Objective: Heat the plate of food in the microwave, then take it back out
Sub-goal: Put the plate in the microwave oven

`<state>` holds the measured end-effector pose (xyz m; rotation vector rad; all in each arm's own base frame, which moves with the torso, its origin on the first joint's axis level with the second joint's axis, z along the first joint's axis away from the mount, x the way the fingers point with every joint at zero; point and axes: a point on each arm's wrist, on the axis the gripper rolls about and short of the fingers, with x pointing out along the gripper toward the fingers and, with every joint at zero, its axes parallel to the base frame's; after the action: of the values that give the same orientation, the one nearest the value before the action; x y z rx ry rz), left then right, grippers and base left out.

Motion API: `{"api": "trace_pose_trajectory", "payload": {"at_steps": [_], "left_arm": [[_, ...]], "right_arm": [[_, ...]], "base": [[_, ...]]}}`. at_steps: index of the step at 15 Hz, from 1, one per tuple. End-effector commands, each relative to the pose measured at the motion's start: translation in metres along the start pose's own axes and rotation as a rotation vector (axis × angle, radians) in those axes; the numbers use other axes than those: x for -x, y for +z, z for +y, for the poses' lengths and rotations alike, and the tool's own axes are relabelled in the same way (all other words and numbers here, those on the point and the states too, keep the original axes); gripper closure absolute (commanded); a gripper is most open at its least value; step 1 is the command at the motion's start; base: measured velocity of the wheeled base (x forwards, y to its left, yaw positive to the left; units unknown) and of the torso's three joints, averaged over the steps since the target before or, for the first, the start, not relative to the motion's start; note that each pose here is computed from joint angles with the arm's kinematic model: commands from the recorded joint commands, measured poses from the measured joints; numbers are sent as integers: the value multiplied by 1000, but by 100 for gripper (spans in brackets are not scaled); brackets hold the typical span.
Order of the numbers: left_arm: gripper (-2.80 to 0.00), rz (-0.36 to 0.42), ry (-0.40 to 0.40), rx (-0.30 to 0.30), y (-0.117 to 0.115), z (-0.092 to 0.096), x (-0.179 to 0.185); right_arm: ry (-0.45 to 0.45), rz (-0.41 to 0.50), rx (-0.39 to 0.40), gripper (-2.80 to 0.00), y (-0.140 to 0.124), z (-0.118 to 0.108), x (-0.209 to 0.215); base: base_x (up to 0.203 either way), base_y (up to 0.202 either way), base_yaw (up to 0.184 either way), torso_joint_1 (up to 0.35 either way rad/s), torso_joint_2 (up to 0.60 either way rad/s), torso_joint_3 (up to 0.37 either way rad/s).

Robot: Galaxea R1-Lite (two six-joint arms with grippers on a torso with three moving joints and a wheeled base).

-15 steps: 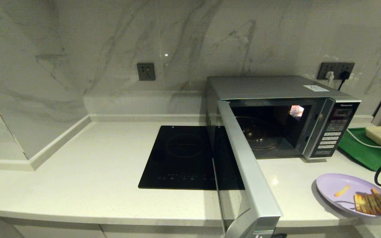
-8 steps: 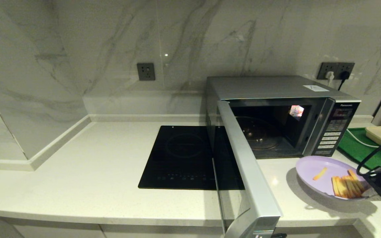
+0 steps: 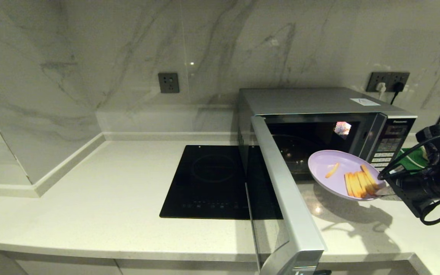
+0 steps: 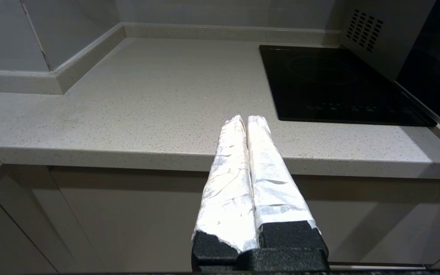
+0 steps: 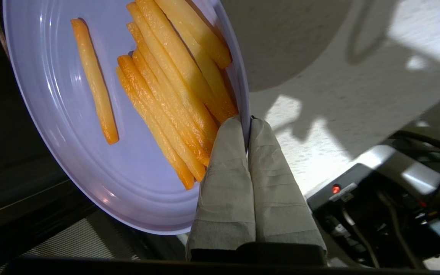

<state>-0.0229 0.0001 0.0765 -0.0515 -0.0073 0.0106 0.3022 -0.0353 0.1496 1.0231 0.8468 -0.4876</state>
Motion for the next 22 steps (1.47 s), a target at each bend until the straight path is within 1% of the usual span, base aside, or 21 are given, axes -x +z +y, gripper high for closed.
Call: {"api": "trace_pose_trajectory", "payload": {"at_steps": [1, 4, 6, 7, 9, 11, 14, 16, 18, 20, 22], "left_arm": [[0, -2, 1, 1, 0, 0, 0], [0, -2, 1, 1, 0, 0, 0], [0, -2, 1, 1, 0, 0, 0], [0, -2, 1, 1, 0, 0, 0], [0, -2, 1, 1, 0, 0, 0], [0, -2, 1, 1, 0, 0, 0], [0, -2, 1, 1, 0, 0, 0], [0, -2, 0, 1, 0, 0, 0], [0, -2, 1, 1, 0, 0, 0], [0, -1, 1, 1, 0, 0, 0], [0, -1, 1, 1, 0, 0, 0]], "right_arm": [[1, 35, 11, 0, -11, 14, -14], [16, 44, 21, 0, -21, 34, -25], [13, 28, 14, 0, -28, 48, -35], [9, 18, -1, 0, -29, 53, -41], [3, 11, -69, 0, -28, 58, -53], [-9, 18, -91, 0, -27, 60, -67], [27, 9, -139, 0, -22, 73, -77], [87, 13, -131, 0, -24, 85, -76], [134, 18, -108, 0, -33, 96, -83], [152, 21, -89, 0, -39, 107, -91], [151, 22, -87, 0, -39, 110, -101]], "base": [[0, 0, 0, 0, 0, 0], [0, 0, 0, 0, 0, 0], [0, 0, 0, 0, 0, 0], [0, 0, 0, 0, 0, 0], [0, 0, 0, 0, 0, 0], [0, 0, 0, 0, 0, 0], [0, 0, 0, 0, 0, 0], [0, 0, 0, 0, 0, 0], [0, 0, 0, 0, 0, 0], [0, 0, 0, 0, 0, 0], [0, 0, 0, 0, 0, 0]]}}
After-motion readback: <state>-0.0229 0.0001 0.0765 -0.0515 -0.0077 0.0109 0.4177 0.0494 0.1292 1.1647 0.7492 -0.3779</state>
